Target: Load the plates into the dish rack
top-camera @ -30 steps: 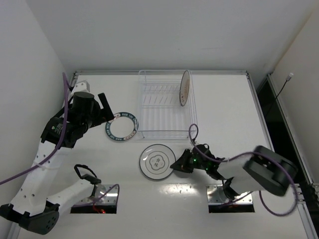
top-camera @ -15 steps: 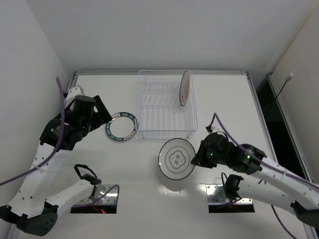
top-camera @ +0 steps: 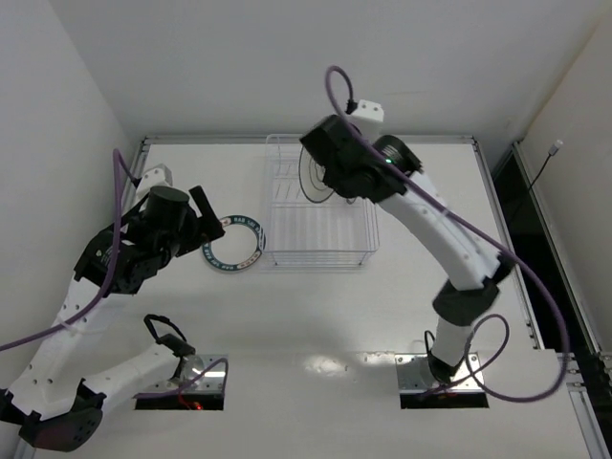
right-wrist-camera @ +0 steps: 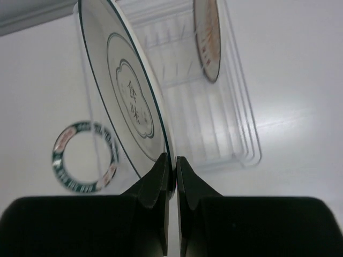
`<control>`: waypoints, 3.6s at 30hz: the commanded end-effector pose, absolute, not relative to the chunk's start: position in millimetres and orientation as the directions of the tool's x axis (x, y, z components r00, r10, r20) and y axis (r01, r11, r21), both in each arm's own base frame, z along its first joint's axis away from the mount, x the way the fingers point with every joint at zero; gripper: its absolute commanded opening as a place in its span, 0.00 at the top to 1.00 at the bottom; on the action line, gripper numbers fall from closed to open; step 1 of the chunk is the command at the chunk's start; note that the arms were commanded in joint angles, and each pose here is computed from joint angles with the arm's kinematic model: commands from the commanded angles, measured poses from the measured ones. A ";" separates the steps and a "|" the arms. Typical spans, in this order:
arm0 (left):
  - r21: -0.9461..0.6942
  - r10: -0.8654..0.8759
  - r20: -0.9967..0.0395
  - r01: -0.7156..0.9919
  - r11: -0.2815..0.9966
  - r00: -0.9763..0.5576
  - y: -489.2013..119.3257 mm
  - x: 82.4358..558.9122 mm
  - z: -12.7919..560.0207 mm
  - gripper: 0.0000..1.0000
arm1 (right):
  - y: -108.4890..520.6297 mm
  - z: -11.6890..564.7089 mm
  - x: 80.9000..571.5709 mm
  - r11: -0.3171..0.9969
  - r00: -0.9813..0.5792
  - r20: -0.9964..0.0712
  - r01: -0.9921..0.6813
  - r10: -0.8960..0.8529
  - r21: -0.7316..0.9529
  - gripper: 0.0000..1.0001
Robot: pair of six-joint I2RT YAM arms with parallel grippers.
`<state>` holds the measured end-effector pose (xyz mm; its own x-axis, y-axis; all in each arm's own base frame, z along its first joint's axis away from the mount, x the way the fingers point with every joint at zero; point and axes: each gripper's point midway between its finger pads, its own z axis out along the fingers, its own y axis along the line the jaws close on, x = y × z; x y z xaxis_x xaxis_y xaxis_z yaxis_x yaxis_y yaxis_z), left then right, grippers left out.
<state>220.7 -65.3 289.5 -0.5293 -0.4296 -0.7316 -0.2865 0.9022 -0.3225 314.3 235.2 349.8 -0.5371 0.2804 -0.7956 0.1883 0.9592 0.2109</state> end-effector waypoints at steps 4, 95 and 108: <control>-0.277 -0.374 -0.761 -0.256 0.926 -0.530 -64.4 220.4 308.1 0.00 | 200.2 334.9 394.6 0.936 -0.451 -0.887 0.346 0.100 -0.070 1.00; -0.450 -0.671 -0.553 -0.500 0.740 -0.494 -56.5 265.8 172.2 0.00 | 238.9 321.9 348.2 0.894 -0.715 -0.694 -0.253 0.085 0.371 0.00; -0.737 -0.863 -0.304 -0.475 0.481 -0.403 -60.4 309.1 97.8 0.00 | 242.1 328.2 267.0 0.723 -0.726 -0.686 -0.494 -0.038 0.483 0.00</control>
<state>276.0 -44.6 74.2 -0.4299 -0.8411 -0.3283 -0.6018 0.5380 -0.5903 280.6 239.9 303.5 -0.7746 -0.0323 -0.6316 -0.4065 0.7906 0.4580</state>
